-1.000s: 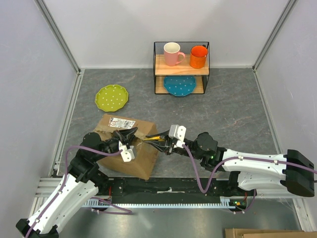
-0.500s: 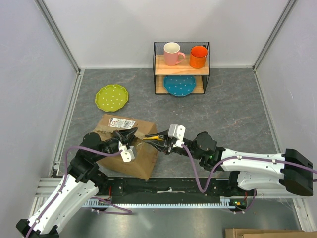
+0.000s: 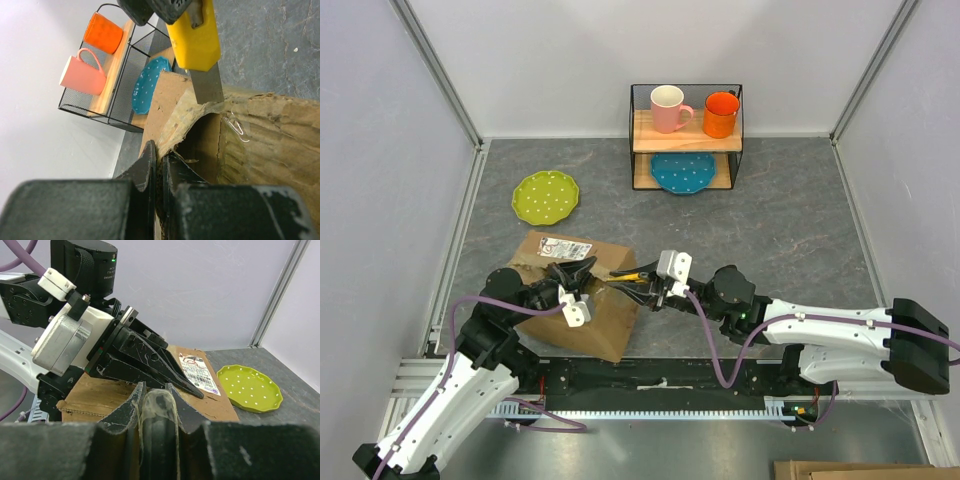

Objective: Unpack the express box
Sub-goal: Cut the express box at the center of the board.

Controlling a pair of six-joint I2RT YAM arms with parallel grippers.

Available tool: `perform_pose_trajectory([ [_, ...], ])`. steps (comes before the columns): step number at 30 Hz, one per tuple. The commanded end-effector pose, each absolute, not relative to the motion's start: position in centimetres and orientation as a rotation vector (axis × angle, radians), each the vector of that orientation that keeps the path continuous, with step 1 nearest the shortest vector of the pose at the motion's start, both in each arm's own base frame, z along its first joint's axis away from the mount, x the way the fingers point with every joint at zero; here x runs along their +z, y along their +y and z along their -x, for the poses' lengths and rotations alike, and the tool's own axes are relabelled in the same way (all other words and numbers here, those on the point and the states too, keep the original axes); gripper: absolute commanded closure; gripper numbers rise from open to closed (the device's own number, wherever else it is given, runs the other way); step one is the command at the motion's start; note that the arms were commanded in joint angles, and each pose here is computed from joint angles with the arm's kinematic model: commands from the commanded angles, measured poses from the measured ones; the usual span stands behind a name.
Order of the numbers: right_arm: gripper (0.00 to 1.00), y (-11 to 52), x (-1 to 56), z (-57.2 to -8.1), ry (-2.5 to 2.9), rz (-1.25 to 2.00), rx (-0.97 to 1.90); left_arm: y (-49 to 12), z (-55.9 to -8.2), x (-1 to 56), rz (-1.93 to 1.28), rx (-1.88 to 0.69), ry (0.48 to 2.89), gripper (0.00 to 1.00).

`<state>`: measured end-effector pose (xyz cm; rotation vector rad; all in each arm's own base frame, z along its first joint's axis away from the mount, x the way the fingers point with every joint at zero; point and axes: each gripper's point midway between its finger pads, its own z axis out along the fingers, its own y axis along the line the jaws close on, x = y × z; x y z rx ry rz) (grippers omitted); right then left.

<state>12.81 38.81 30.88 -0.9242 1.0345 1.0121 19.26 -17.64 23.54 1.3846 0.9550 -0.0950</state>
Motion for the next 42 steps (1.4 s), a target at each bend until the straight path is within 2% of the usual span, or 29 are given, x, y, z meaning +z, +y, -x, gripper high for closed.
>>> perform_pose_trajectory([
  [1, 1.0, 39.7, 31.2, -13.0, 1.034, 0.934, 1.01, -17.7, -18.2, 21.6, -1.363, -0.237, 1.088, 0.98],
  [10, 1.0, 39.3, 26.8, -15.0, 1.162, 0.926, 0.977, -17.6, -18.1, 21.6, -1.36, -0.237, 1.091, 0.98],
  [18, 1.0, 37.5, 27.7, -15.0, 1.171, 0.875, 0.964, -17.6, -18.2, 21.6, -1.359, -0.235, 1.095, 0.98],
  [34, 1.0, 33.9, 23.2, -15.1, 1.322, 0.787, 0.937, -17.6, -18.2, 22.4, -1.346, -0.246, 1.094, 0.98],
  [38, 1.0, 33.3, 24.1, -15.9, 1.328, 0.685, 0.943, -17.5, -18.0, 22.6, -1.352, -0.247, 1.093, 0.98],
  [42, 1.0, 30.9, 26.4, -18.0, 1.34, 0.378, 0.985, -17.2, -18.0, 21.1, -1.392, -0.224, 1.104, 0.98],
])
